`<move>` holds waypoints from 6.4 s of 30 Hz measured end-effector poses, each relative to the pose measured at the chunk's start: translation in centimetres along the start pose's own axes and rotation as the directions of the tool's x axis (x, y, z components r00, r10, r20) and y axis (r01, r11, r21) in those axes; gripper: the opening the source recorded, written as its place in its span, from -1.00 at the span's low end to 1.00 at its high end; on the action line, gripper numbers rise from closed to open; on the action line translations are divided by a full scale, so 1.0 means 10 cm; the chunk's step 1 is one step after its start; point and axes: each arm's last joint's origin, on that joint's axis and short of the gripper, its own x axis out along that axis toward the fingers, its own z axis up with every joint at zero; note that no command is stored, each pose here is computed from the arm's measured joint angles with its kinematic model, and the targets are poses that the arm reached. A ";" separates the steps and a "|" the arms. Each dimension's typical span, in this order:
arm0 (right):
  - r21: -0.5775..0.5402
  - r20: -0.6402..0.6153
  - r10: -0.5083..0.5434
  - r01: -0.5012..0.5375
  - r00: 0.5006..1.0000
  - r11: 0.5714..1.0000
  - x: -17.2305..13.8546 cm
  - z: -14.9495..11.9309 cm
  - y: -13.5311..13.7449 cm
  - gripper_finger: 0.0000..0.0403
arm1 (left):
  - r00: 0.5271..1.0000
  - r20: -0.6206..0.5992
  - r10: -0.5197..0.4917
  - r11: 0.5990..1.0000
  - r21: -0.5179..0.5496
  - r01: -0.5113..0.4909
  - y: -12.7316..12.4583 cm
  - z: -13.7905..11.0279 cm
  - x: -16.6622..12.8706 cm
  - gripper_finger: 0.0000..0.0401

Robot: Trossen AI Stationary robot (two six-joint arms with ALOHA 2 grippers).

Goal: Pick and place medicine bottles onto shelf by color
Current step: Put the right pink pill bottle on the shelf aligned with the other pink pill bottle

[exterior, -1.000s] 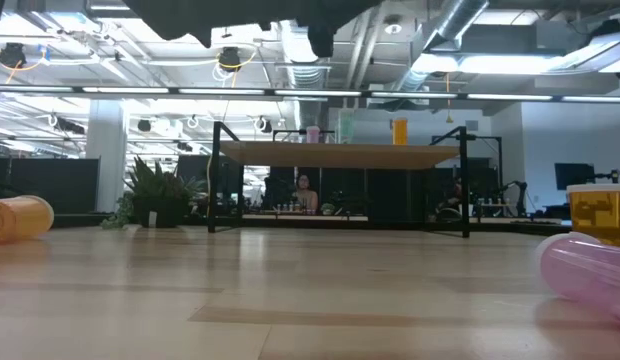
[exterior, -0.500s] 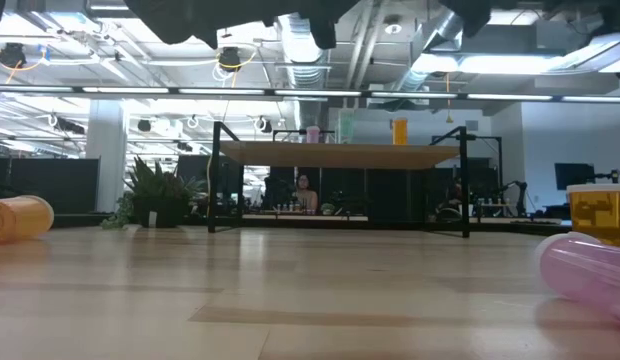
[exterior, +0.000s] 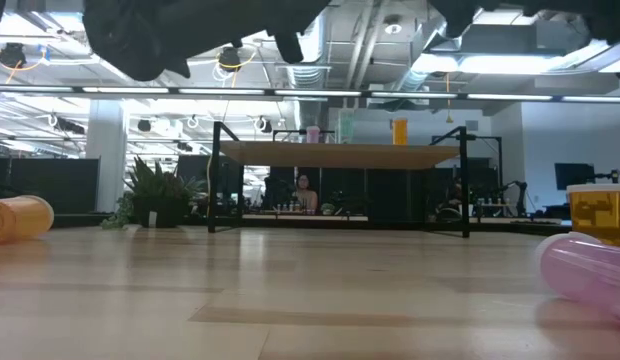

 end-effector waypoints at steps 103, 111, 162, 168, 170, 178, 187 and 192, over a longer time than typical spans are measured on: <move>-0.055 -0.208 -0.210 0.203 0.955 0.978 0.47 -0.25 -0.08 -0.41 | 0.925 -0.334 0.184 0.982 0.101 -0.158 -0.01 0.37 -0.14 0.03; -0.123 -0.288 -0.276 0.250 0.917 0.960 0.44 -0.34 -0.10 -0.41 | 0.906 -0.345 0.245 0.967 0.149 -0.204 -0.07 0.35 -0.15 0.15; -0.222 -0.383 -0.244 0.168 0.891 0.961 0.44 -0.39 0.00 -0.41 | 0.707 -0.649 0.282 0.959 0.223 -0.177 0.02 0.35 0.31 0.53; -0.219 -0.387 -0.244 0.168 0.889 0.961 0.43 -0.40 0.00 -0.41 | 0.706 -0.650 0.281 0.959 0.223 -0.177 0.02 0.35 0.31 0.32; -0.217 -0.387 -0.244 0.169 0.889 0.961 0.43 -0.40 0.00 -0.41 | 0.706 -0.650 0.281 0.959 0.223 -0.177 0.02 0.35 0.31 0.24; -0.216 -0.386 -0.245 0.172 0.889 0.961 0.43 -0.40 0.00 -0.41 | 0.707 -0.650 0.279 0.959 0.227 -0.169 0.02 0.35 0.31 -0.06; -0.208 -0.385 -0.244 0.174 0.890 0.963 0.43 -0.40 0.00 -0.41 | 0.715 -0.657 0.238 0.970 0.202 -0.138 0.01 0.35 0.31 -0.35; -0.208 -0.386 -0.244 0.174 0.890 0.963 0.43 -0.40 0.00 -0.39 | 0.715 -0.657 0.237 0.970 0.201 -0.137 0.01 0.35 0.31 -0.48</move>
